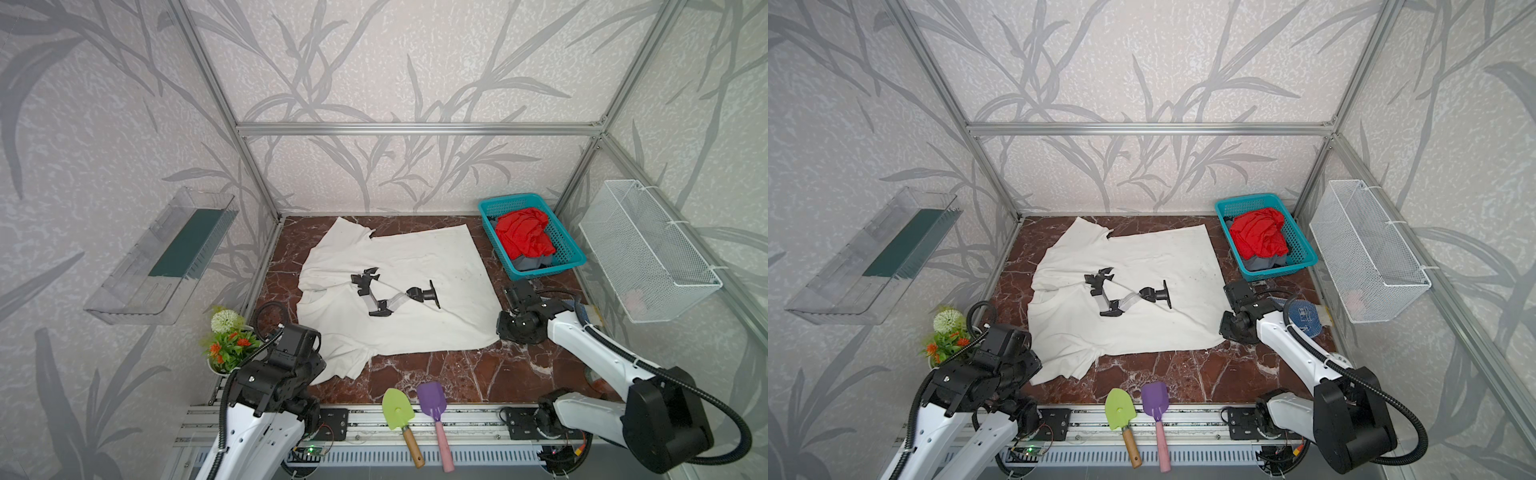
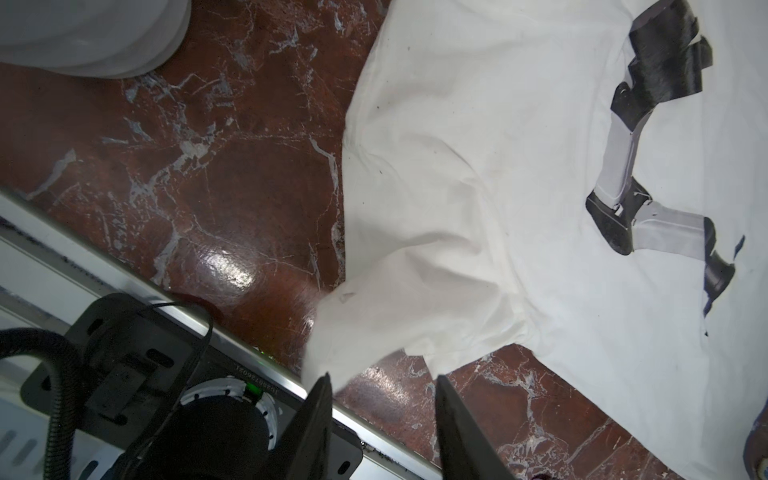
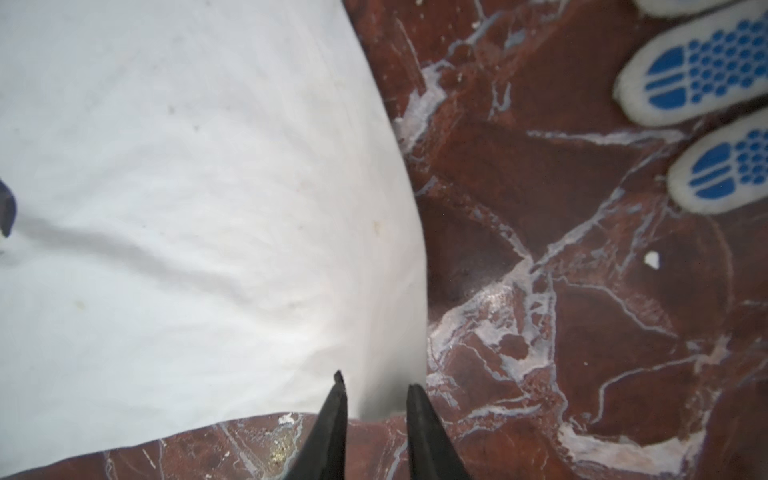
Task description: Fold and stack the t-shirts
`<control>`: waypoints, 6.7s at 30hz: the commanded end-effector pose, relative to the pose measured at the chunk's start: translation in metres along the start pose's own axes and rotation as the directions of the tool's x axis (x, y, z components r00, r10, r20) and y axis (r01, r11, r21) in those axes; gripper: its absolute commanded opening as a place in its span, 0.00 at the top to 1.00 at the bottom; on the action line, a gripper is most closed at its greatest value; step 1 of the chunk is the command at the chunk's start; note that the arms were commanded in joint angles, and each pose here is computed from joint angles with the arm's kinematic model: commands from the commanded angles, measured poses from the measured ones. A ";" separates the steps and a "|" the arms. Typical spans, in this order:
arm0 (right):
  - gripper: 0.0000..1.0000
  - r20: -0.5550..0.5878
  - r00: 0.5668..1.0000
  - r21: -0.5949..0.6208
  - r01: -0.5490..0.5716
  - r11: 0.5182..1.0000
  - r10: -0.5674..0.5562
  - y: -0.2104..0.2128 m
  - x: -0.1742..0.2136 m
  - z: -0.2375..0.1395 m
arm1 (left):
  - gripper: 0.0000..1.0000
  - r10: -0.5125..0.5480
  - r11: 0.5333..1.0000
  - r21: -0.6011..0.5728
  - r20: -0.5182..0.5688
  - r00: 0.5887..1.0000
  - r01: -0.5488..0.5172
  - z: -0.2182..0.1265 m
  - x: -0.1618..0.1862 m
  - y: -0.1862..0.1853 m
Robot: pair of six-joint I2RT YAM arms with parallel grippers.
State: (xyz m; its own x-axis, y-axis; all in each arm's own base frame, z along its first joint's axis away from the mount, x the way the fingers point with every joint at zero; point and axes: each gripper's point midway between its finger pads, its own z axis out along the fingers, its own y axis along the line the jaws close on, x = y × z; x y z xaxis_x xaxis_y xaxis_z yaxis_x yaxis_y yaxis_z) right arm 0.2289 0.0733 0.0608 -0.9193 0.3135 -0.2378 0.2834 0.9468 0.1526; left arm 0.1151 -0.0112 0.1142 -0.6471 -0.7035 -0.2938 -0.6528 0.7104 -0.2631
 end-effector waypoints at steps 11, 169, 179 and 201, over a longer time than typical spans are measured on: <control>0.47 0.042 0.981 -0.104 0.194 0.975 -0.190 0.073 -0.013 -0.020 | 0.58 0.206 0.977 0.085 -0.151 0.967 -0.195 0.041 0.031 -0.063; 0.50 -0.261 0.950 0.018 0.180 0.984 -0.169 0.032 0.059 0.068 | 0.59 0.112 0.964 -0.236 -0.064 0.992 -0.125 0.125 -0.034 -0.042; 0.49 0.019 0.958 -0.045 0.286 0.957 -0.285 0.079 -0.006 -0.016 | 0.59 0.219 0.976 -0.053 0.273 0.937 -0.213 0.045 -0.107 -0.089; 0.50 -0.052 0.948 -0.141 0.304 0.942 -0.313 0.149 -0.059 0.081 | 0.57 0.188 0.968 -0.149 -0.110 0.976 -0.204 0.200 -0.145 -0.146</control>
State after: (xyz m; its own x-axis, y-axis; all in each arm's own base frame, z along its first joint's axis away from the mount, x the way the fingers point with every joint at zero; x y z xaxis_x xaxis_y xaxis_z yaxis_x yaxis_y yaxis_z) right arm 0.3555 0.2011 0.0258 -0.9696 -0.0144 -0.2444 -0.0615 0.9805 0.1864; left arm 0.4042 -0.0158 0.0202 -0.8133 -0.5105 -0.2792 -0.5086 0.8568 -0.0850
